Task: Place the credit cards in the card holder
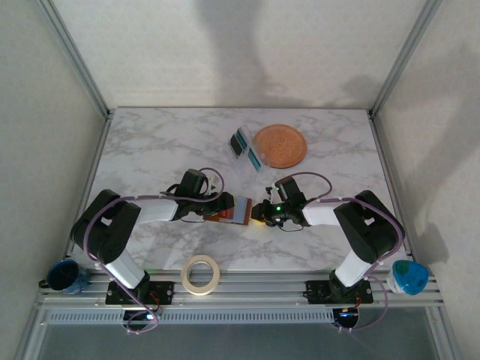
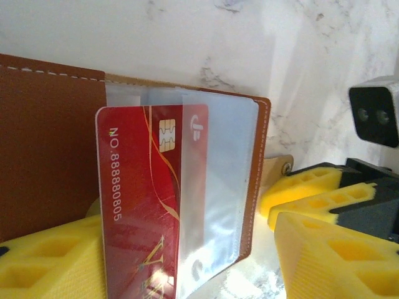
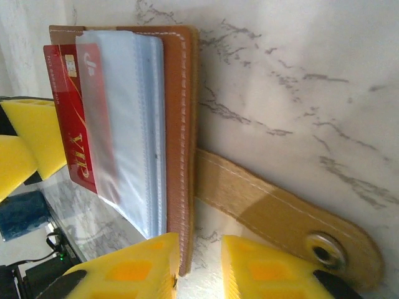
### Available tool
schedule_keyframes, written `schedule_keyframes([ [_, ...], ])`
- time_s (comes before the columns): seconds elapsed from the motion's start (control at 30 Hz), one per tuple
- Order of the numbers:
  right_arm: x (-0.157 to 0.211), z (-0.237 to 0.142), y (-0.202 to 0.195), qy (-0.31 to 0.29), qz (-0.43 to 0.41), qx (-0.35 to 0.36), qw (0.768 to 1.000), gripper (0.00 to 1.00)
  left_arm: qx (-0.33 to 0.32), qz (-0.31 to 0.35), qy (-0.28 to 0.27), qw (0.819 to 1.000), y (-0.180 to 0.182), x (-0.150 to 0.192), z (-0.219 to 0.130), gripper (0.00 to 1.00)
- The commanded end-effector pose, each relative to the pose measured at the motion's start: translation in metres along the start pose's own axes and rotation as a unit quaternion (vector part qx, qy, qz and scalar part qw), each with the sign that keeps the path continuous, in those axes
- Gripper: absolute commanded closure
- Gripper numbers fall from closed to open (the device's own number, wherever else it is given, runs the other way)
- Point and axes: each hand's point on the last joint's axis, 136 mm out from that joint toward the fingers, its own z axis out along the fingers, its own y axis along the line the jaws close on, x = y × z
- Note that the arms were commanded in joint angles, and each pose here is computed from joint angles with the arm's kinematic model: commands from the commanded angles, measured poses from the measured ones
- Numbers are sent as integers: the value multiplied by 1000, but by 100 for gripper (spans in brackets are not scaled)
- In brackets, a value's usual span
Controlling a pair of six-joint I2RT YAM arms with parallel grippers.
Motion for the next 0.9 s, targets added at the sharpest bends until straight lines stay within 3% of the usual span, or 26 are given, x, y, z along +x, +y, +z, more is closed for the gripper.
schedule_keyframes([
  [0.0, 3, -3, -6, -3, -4, 20, 1000, 75, -77, -11, -9, 997, 30, -2, -7, 36],
  [0.63, -15, -33, 17, -45, -61, 62, 995, 74, -139, -24, -55, 988, 27, -32, -17, 32],
  [0.87, -18, -37, 25, -48, -88, 79, 992, 74, -188, -40, -111, 975, 34, -54, -39, 30],
])
